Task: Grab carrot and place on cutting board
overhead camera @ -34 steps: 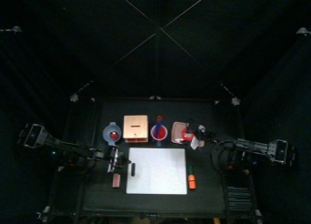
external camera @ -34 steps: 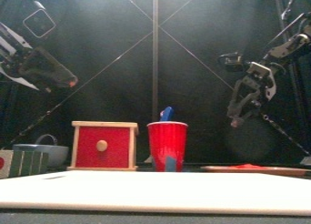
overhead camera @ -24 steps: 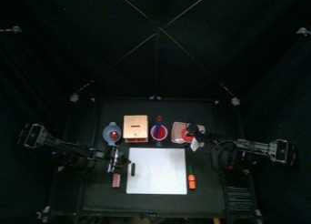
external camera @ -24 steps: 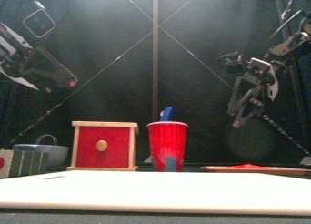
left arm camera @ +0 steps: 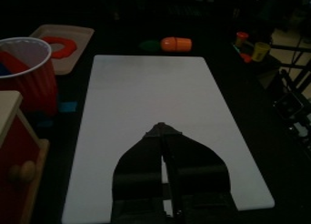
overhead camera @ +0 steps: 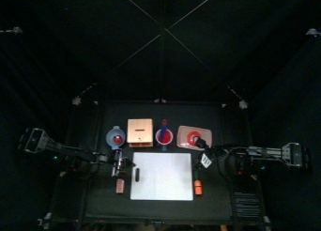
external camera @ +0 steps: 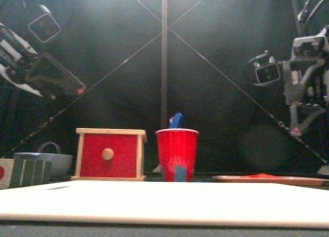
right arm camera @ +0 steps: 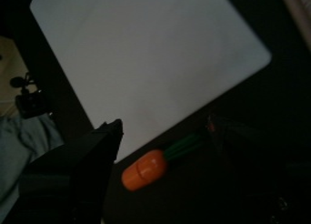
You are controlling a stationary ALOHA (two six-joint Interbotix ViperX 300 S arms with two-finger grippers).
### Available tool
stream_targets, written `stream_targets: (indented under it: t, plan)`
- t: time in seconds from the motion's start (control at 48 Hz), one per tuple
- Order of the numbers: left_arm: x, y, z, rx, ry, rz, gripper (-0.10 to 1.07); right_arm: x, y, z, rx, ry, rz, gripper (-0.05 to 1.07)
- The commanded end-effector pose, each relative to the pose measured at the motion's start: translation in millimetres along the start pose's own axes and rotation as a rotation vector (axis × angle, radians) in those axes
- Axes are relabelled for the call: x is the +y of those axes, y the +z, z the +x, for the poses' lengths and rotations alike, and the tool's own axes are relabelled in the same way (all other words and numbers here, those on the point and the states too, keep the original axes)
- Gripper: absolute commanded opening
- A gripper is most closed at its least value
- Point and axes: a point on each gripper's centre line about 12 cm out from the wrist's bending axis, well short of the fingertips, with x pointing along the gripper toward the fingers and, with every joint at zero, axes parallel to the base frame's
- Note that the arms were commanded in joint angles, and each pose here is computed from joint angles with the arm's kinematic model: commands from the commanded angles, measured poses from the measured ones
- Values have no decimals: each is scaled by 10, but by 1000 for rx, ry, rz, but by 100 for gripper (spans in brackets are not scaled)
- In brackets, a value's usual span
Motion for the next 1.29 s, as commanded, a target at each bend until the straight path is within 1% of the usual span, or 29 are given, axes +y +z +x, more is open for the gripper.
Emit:
stream_targets:
  t: [0.0,0.083,0.167,0.229,0.292,0.375,0.479,0.604,0.708,0.833,0.917,1.021,1.167,1.271]
  plan:
    - [1,77,24,-26,1,-2,28,51,-104,-2,64,40,49,104]
    - [3,69,21,-23,2,-3,28,78,-206,12,124,67,95,104]
    - [-3,75,24,-25,0,-1,28,115,-252,23,146,85,141,104]
    - [3,69,21,-23,2,-3,28,127,-275,34,151,79,169,104]
    - [2,71,21,-25,2,0,28,115,-307,51,158,55,184,104]
    - [3,69,21,-23,2,-1,28,72,-326,74,153,-4,201,104]
    - [3,69,21,-23,2,-1,28,44,-318,92,118,-65,219,104]
    - [2,66,19,-23,2,-2,28,67,-357,120,81,-118,234,104]
    - [3,64,19,-22,3,-3,28,136,-445,144,79,-131,242,104]
    - [2,64,19,-22,2,1,28,254,-546,180,83,-135,275,104]
    - [2,64,19,-22,2,3,28,311,-589,226,82,-144,300,104]
    - [2,58,17,-20,1,4,28,402,-645,323,86,-160,305,104]
    - [4,37,7,-15,1,6,28,514,-658,437,82,-179,300,104]
    - [16,27,2,-13,6,4,28,545,-679,508,91,-204,310,104]
